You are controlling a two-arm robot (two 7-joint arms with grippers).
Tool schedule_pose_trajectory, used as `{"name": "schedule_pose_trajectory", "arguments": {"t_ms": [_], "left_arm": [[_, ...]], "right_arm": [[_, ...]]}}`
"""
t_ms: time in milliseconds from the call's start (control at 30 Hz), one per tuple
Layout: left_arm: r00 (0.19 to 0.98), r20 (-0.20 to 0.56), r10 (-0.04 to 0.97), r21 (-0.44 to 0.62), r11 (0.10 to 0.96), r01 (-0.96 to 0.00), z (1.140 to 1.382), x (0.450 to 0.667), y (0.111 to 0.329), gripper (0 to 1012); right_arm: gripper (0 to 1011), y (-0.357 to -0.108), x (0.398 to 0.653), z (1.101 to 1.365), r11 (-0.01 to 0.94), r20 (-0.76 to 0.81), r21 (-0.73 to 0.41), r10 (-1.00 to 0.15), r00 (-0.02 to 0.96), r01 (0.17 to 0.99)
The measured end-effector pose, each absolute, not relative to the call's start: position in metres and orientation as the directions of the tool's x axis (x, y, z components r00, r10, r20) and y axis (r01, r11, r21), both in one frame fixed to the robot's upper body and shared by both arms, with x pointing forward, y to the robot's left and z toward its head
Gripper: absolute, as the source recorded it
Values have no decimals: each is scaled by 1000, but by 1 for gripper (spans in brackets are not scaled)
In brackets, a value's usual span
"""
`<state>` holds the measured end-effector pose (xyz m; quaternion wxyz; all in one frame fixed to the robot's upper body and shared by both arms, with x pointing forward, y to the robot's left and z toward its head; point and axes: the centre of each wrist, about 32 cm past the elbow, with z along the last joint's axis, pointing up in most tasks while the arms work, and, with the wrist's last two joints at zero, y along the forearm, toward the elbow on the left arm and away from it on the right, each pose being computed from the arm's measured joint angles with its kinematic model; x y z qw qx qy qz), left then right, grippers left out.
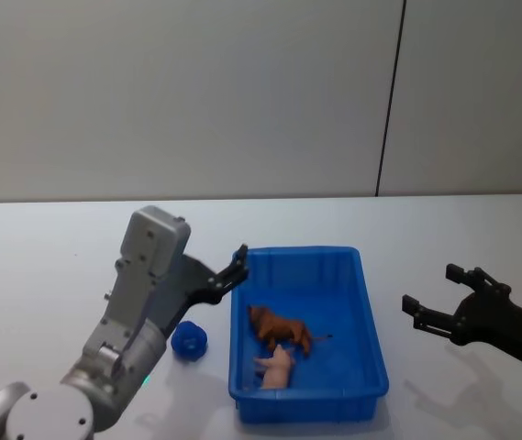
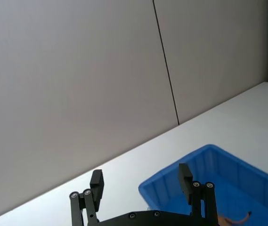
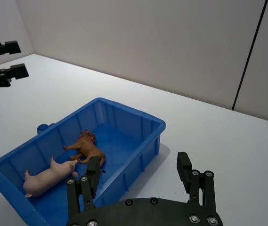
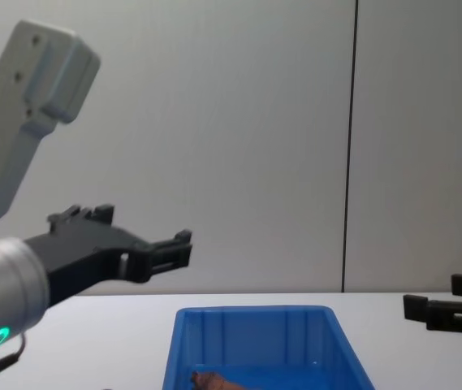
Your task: Pick up the two dolls from the table and place them into the box.
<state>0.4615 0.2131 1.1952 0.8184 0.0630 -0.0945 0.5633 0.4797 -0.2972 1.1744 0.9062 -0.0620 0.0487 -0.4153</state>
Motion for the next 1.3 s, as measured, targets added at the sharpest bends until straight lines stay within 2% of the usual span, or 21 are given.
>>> {"name": "schedule_pose_trajectory", "arguments": {"t_ms": [333, 567, 1300], "left_arm": [[335, 199, 921, 63, 329, -942, 1185, 446, 225, 1001], [354, 184, 917, 102, 340, -935, 1178, 443, 235, 1001], [446, 163, 880, 202, 412, -888, 1147, 457, 273, 1001]], "right_arm": [[1001, -299, 479, 1174, 646, -38, -150, -760, 649, 748], [1001, -299, 478, 1174, 645, -38, -150, -761, 648, 749], [1001, -300, 478, 1174, 645, -39, -149, -761, 647, 749]]}}
